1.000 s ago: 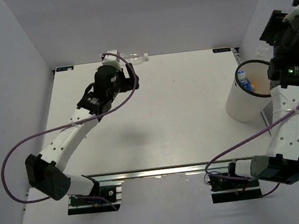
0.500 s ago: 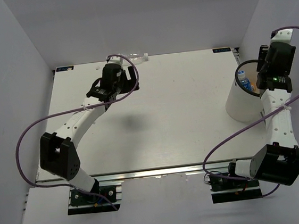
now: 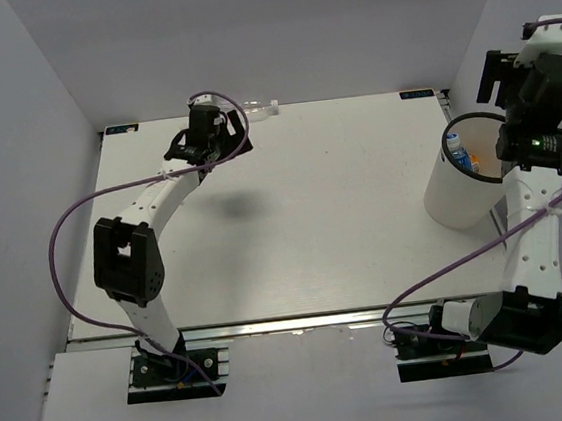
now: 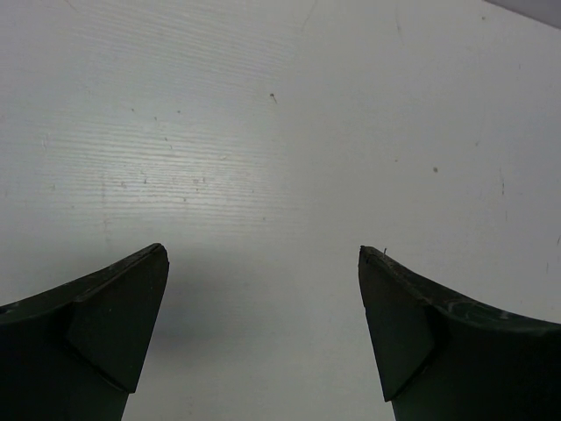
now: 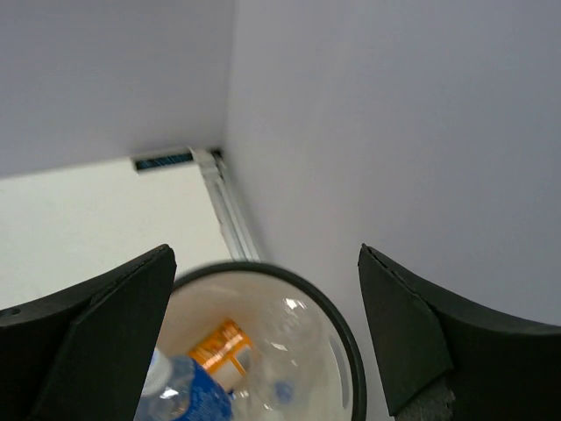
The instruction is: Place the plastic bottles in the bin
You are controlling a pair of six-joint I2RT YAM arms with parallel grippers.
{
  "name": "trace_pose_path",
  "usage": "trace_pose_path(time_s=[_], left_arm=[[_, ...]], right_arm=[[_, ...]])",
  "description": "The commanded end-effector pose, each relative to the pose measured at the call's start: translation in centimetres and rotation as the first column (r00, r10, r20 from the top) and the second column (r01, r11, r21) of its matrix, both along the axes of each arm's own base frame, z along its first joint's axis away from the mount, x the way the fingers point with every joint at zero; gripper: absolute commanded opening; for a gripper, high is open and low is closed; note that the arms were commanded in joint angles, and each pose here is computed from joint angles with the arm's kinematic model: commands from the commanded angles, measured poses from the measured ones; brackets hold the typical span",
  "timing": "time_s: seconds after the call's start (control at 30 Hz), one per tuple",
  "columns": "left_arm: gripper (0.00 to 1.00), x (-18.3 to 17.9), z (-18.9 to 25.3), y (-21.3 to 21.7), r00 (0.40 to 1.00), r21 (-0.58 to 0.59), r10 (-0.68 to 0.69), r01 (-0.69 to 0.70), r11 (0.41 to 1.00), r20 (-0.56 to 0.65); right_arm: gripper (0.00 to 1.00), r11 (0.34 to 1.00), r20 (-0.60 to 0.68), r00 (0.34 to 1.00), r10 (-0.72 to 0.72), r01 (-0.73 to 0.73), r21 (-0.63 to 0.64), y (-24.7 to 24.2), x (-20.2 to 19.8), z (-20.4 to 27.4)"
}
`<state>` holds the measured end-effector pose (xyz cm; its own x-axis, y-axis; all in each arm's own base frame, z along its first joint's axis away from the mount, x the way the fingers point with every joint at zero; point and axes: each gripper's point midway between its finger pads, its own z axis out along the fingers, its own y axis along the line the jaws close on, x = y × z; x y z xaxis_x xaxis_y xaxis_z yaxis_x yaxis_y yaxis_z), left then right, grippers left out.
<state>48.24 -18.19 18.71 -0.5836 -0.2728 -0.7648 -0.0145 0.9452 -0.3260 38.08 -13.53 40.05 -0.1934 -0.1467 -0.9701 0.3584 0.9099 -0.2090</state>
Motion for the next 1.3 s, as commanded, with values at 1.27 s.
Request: trace_pose_path(time_s=[1.27], left_arm=[[0.98, 26.5, -10.6, 2.0, 0.645, -0.844, 0.758, -0.459, 0.277, -0.102]], right_arm=[[0.89, 0.874, 0.177, 0.867, 0.465, -0.482, 0.065, 11.3, -0.4, 5.4]])
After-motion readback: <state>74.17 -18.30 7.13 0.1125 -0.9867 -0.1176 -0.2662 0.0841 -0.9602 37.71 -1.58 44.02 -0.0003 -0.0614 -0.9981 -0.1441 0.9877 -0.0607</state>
